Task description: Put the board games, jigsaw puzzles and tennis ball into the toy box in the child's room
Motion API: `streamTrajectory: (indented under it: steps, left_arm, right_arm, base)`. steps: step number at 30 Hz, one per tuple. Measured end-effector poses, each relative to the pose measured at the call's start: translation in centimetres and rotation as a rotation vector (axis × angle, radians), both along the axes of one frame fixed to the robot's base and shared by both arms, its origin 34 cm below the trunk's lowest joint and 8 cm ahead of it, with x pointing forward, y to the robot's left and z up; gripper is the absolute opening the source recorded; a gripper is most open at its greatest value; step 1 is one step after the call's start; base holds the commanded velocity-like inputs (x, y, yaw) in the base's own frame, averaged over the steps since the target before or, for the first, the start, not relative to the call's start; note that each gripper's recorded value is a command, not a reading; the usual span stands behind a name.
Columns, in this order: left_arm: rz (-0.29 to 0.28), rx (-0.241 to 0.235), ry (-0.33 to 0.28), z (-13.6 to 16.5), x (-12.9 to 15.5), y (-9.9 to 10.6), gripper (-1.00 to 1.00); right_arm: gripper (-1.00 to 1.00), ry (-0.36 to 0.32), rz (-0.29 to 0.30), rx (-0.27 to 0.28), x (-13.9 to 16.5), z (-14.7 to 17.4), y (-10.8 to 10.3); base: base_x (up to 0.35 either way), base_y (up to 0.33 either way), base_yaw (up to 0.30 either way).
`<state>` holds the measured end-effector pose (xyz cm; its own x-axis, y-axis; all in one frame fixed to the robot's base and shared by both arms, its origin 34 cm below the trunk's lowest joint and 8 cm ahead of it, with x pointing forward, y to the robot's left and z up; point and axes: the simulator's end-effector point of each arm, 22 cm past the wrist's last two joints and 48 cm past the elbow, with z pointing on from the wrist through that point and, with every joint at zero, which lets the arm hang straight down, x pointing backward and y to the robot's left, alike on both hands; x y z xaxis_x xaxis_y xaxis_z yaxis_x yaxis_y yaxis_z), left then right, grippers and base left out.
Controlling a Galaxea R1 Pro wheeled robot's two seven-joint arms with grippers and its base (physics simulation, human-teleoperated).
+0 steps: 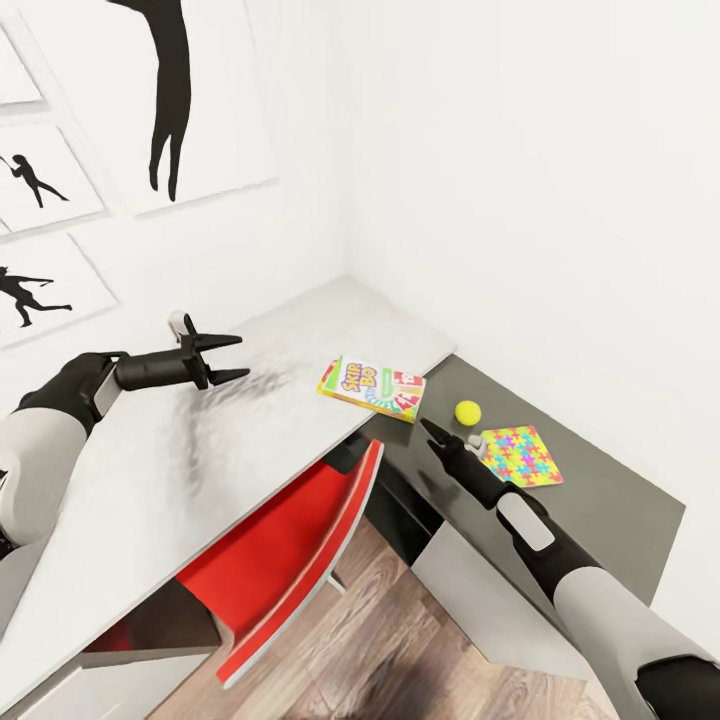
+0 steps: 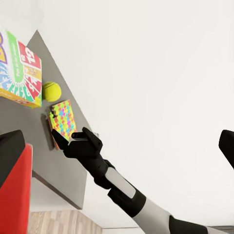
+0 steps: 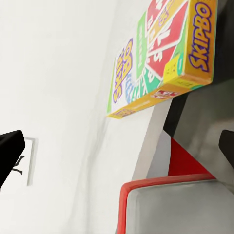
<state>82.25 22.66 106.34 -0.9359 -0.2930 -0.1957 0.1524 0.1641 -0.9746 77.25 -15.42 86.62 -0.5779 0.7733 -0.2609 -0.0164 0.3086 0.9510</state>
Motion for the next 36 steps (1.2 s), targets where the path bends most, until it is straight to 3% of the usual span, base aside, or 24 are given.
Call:
streamTrajectory:
  steps: [36]
  left_arm:
    - [-0.001, -0.001, 0.006, -0.29, -0.18, -0.08, 1.00]
  right_arm:
    - [1.00, 0.007, -0.006, -0.004, -0.08, -0.29, -0.39]
  base:
    - [0.061, -0.021, 0.002]
